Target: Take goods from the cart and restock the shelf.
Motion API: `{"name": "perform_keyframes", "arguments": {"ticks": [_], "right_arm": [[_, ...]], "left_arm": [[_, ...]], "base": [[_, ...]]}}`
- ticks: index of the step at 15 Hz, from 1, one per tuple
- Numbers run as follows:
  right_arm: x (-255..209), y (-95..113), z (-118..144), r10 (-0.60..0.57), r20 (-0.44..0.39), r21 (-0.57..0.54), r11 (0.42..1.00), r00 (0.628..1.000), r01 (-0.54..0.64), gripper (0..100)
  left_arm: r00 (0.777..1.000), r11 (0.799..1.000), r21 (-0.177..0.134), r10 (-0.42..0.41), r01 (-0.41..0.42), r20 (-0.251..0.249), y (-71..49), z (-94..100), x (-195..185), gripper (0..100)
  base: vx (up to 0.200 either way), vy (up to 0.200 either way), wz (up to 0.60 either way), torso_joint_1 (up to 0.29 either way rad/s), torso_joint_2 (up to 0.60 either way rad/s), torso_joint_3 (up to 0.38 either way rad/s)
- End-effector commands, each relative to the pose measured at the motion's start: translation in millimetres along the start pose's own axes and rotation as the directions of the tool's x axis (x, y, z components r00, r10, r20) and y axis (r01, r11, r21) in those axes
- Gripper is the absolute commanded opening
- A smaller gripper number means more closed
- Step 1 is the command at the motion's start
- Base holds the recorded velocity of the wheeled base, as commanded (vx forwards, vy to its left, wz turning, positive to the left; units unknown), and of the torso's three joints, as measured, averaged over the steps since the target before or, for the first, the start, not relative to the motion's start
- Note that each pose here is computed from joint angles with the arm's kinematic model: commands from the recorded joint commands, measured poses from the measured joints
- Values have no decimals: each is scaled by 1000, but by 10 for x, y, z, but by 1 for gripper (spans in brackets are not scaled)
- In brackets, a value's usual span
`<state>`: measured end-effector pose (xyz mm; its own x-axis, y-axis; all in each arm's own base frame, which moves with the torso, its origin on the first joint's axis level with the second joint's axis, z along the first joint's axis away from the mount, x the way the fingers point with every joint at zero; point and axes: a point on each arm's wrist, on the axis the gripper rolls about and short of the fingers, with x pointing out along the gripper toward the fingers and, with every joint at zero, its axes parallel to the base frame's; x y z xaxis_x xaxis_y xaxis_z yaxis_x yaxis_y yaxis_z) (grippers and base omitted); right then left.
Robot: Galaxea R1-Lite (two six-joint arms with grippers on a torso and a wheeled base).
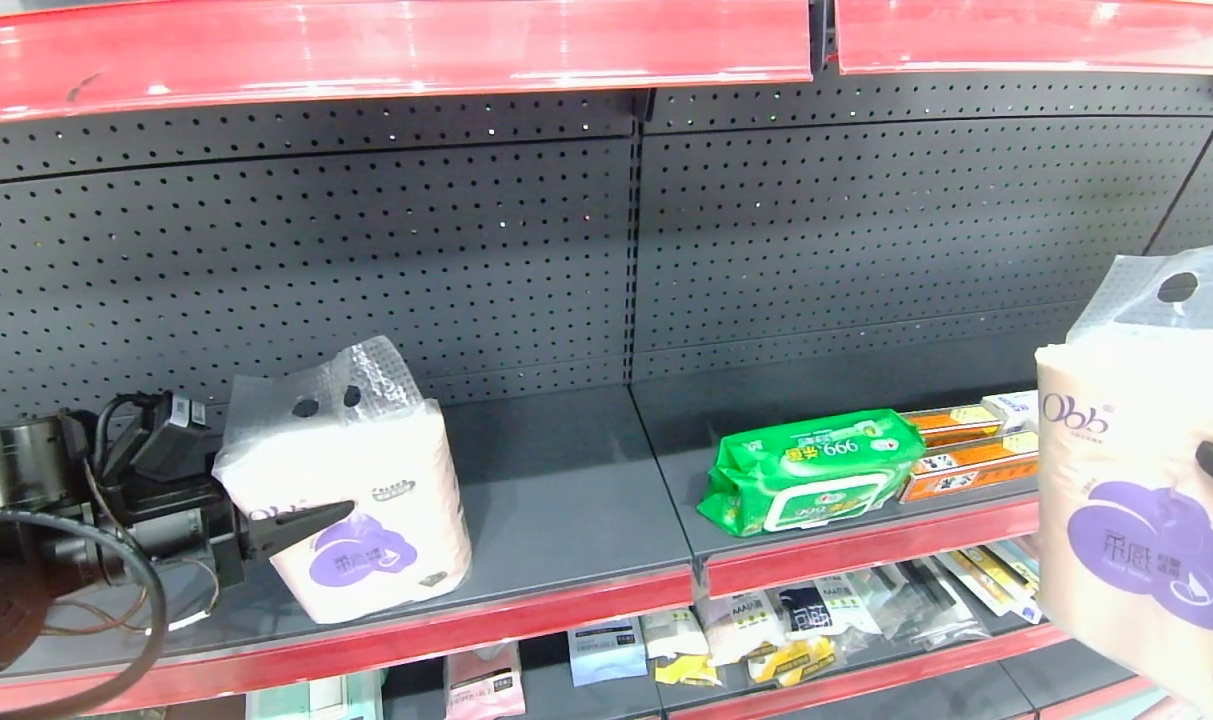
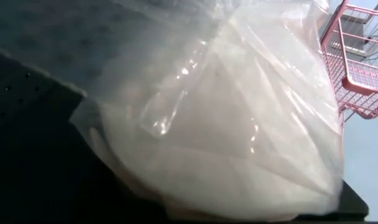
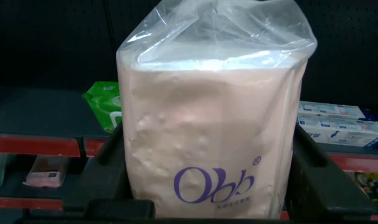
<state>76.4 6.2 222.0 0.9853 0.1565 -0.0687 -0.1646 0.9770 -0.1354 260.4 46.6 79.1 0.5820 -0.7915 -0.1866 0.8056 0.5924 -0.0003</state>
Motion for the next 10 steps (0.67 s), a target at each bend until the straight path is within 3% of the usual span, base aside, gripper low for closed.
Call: {"name": "perform_keyframes", "arguments": {"ticks": [1,10], "right_arm": [[8,-1,0,1,-3,0,1000,1000,-1,0],[28,-7,28,1,-1,0,1000,1000,-1,0]], "left_arm": [[1000,1000,-4,5,-5,-1,-20,-31,-53,0],[999,999,-8,-42,42,24,-42,-61,-96,0]], "base": [[0,0,0,0,0,0],[0,0,0,0,0,0]]}}
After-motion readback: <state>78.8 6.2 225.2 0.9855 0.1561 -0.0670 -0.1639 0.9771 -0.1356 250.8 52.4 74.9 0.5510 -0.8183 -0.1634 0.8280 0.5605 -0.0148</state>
